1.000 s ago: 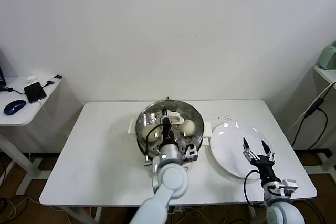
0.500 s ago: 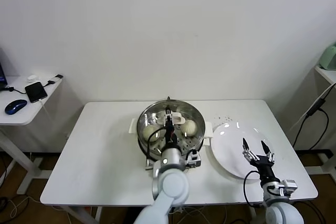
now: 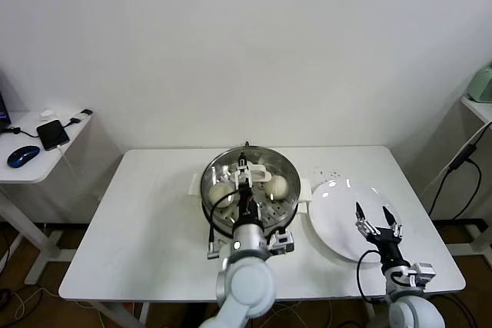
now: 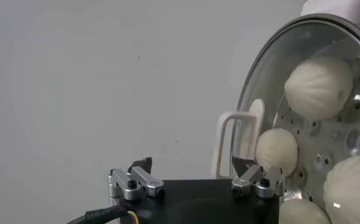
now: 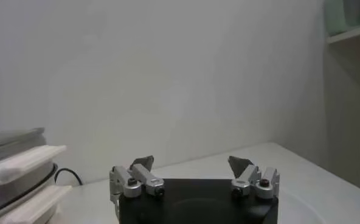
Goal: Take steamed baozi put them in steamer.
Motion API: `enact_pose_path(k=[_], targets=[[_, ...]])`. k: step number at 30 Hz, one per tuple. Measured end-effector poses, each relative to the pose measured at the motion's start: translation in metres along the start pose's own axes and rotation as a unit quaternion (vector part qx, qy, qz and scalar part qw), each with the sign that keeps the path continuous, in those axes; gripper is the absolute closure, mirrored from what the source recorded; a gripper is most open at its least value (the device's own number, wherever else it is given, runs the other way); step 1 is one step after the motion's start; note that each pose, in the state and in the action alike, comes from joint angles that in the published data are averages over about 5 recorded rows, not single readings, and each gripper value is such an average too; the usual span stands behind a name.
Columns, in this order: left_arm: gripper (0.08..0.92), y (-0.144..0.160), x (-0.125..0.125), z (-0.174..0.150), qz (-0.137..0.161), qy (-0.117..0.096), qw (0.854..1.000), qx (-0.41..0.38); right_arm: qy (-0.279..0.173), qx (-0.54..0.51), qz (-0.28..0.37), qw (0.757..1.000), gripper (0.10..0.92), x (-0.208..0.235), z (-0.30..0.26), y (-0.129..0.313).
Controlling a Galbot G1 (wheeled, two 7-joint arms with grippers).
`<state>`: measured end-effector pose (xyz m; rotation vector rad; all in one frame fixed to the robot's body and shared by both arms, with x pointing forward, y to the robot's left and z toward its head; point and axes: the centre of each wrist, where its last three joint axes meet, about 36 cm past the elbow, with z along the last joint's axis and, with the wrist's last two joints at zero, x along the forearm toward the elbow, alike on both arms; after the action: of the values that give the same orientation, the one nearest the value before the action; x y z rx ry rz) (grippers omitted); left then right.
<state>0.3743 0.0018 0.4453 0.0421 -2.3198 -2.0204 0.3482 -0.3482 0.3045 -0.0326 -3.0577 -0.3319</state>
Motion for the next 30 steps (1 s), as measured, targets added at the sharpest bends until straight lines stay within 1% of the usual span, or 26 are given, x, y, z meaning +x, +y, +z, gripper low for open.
enact_pose_path(k=[4,11,17,20,24,27,30], targets=[[0.177,0.005,0.005,0.003,0.0,0.003,1.0,0.007,0.0,0.0,-0.001,1.0,0.2,-0.001,0.0,0.001],[0.177,0.011,0.012,0.014,-0.005,0.014,1.0,0.015,0.002,-0.001,-0.002,1.0,0.2,-0.001,0.002,0.002],[0.177,0.017,0.009,0.032,-0.013,0.026,0.999,0.031,0.006,-0.004,-0.007,1.0,0.2,0.001,0.005,0.004],[0.177,0.022,0.004,0.048,-0.018,0.029,0.998,0.058,0.005,-0.005,-0.01,1.0,0.2,0.003,0.007,0.005],[0.177,0.028,-0.004,0.079,-0.019,0.029,0.992,0.12,0.001,-0.006,-0.016,1.0,0.2,0.007,0.007,0.006],[0.177,0.027,-0.008,0.107,-0.016,0.025,0.983,0.179,-0.003,-0.001,-0.025,1.0,0.2,0.01,0.006,0.005],[0.177,0.022,-0.009,0.138,-0.007,0.022,0.969,0.246,-0.002,0.004,-0.035,0.999,0.2,0.014,0.005,0.006]])
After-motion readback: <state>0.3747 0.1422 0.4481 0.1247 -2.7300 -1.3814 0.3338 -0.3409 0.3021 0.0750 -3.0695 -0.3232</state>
